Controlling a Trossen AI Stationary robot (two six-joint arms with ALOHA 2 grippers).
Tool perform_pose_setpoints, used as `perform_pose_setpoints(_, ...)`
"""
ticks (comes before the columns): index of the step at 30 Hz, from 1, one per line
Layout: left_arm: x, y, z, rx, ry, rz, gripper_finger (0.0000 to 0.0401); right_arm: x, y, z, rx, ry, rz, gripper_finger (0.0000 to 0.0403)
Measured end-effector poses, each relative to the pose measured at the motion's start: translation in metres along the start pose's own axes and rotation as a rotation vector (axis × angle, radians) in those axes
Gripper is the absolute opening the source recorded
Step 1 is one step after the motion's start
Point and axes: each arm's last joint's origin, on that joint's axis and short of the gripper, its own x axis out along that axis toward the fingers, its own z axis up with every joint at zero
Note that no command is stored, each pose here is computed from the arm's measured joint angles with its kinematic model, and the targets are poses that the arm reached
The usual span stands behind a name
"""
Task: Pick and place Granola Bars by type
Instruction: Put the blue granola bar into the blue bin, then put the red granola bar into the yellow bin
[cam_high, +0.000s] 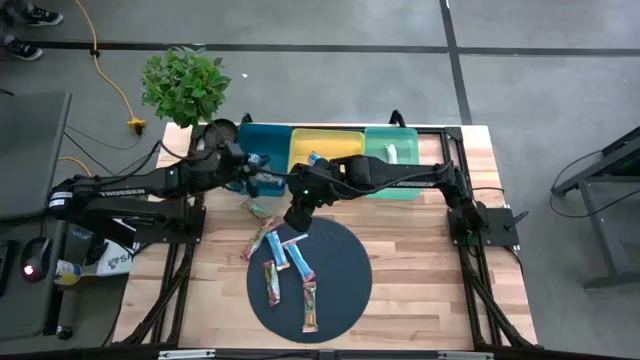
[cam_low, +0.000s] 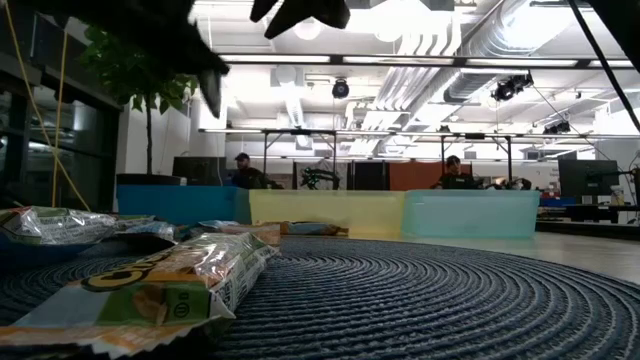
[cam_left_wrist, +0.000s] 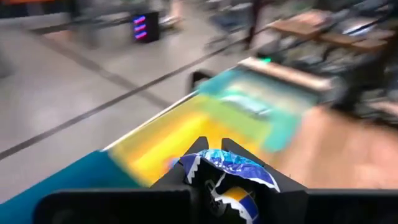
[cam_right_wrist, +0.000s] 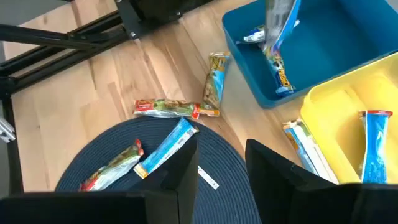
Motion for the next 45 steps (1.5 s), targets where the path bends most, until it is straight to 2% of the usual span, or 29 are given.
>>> perform_pose_setpoints(5, 0.010, 0.021, -0.010, -0.056, 0.089, 0.218, 0.0030, -0.001, 0.006, -0.004, -0.007, -0.013, -0.022, 0.0119)
perform_pose_setpoints(9, 0.024, 0.038, -0.018, -0.109, 0.178, 0.266, 0.0030, 0.000, 0.008, -0.006, -0.001, -0.015, -0.047, 0.0119)
perform_pose_setpoints(16, 0.051, 0.061, -0.040, -0.258, 0.386, 0.194, 0.0030, 0.000, 0.008, -0.007, 0.007, -0.017, -0.051, 0.0119)
perform_pose_setpoints(25, 0.075, 0.070, -0.027, -0.238, 0.453, 0.239, 0.0038, 0.000, 0.008, -0.007, 0.007, -0.017, -0.050, 0.0119)
perform_pose_setpoints(30, 0.082, 0.068, -0.020, -0.207, 0.490, 0.186, 0.0084, 0.000, 0.008, -0.007, 0.007, -0.017, -0.050, 0.0119)
perform_pose_setpoints(39, 0.083, 0.066, -0.020, -0.223, 0.529, 0.114, 0.0166, 0.000, 0.008, -0.007, 0.007, -0.018, -0.053, 0.0119)
perform_pose_setpoints(45, 0.079, 0.063, -0.017, -0.230, 0.526, 0.017, 0.0208, 0.000, 0.008, -0.007, 0.007, -0.017, -0.054, 0.0119)
